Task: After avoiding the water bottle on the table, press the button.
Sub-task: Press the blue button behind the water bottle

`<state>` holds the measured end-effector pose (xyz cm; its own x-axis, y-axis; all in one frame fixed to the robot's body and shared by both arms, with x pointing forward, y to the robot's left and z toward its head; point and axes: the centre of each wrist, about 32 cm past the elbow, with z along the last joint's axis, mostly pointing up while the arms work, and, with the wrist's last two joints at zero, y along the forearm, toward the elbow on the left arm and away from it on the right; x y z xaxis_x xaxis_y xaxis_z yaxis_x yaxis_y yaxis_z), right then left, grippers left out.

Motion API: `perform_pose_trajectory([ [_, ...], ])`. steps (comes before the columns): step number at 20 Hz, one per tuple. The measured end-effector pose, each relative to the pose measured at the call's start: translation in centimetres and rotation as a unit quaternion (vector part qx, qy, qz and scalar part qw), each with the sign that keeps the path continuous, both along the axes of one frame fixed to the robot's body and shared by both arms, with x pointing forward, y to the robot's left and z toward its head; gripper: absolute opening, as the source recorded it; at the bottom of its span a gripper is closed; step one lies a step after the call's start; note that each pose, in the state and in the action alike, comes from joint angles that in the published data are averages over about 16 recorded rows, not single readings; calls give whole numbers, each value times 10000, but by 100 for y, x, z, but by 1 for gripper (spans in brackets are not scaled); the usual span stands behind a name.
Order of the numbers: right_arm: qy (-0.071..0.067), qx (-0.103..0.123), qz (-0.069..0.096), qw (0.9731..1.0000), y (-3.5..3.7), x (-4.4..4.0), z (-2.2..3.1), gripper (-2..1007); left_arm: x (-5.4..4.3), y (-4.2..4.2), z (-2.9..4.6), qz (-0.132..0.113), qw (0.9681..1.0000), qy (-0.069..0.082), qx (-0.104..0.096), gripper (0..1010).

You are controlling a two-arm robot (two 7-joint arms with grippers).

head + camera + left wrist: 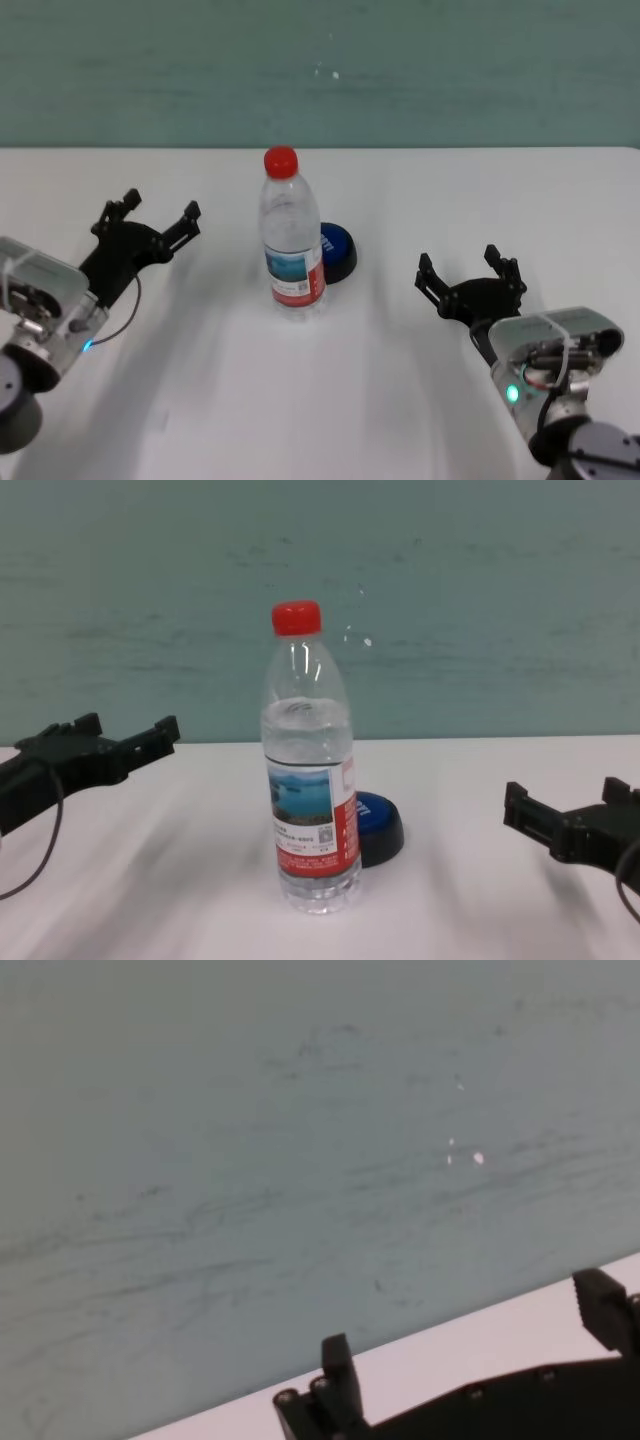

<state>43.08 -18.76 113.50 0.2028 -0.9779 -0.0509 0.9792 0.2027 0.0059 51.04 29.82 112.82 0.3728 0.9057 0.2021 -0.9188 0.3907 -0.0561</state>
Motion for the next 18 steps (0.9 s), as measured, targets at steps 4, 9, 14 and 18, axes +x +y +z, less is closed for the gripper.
perform_pose_trajectory([
  [4, 0, 0, 0, 10000, 0, 0, 0, 1004, -88, 45, 10, -8, 10000, 6, -50, 1010],
  [9, 0, 0, 0, 10000, 0, 0, 0, 1004, -181, 86, 15, -22, 9999, 36, -107, 1010],
  [14, 0, -1, 0, 10000, 0, 0, 0, 1004, -270, 117, 13, -43, 9998, 78, -151, 1010],
  [18, 0, -1, 0, 10000, 0, 0, 0, 1004, -347, 138, 6, -67, 9997, 125, -185, 1010],
])
